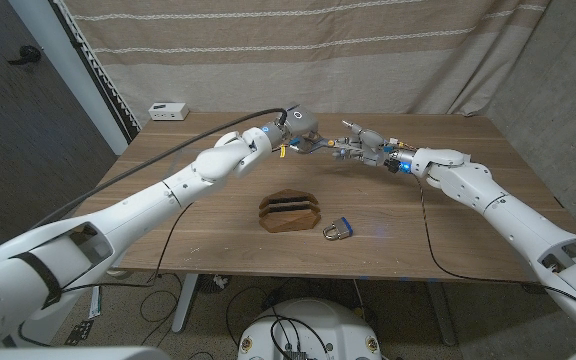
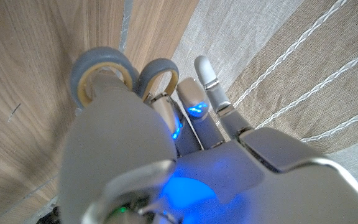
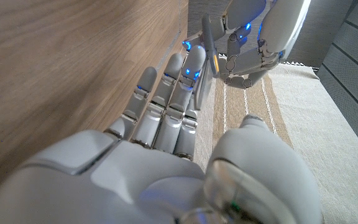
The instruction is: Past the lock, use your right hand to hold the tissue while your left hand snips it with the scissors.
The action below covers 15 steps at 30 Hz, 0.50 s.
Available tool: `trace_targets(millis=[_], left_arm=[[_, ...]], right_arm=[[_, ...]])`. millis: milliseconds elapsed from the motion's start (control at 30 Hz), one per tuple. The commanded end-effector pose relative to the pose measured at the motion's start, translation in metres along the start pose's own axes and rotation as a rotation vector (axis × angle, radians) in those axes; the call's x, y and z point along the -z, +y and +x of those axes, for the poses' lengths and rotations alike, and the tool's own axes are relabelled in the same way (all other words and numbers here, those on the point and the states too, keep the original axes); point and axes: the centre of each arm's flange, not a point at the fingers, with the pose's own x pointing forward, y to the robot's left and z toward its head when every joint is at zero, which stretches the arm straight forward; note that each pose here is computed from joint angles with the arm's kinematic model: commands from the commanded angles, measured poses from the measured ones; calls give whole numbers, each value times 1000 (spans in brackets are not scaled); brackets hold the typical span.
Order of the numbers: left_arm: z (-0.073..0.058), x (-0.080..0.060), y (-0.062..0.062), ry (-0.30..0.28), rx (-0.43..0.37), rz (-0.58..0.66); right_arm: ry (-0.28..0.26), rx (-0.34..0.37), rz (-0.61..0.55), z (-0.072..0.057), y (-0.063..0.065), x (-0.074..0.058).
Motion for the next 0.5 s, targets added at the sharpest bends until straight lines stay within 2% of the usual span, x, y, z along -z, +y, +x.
trace_targets(millis=[33,300,500], left_arm=[[-6,10,2,56,-35,-93],[-12,11,3,70,-45,-97],[-17,12,2,101,-83,-178]], right_arm=[[1,22,21,-3,-2,3],[0,36,30,-6,-4,7],[1,39,45,-6,-3,9]])
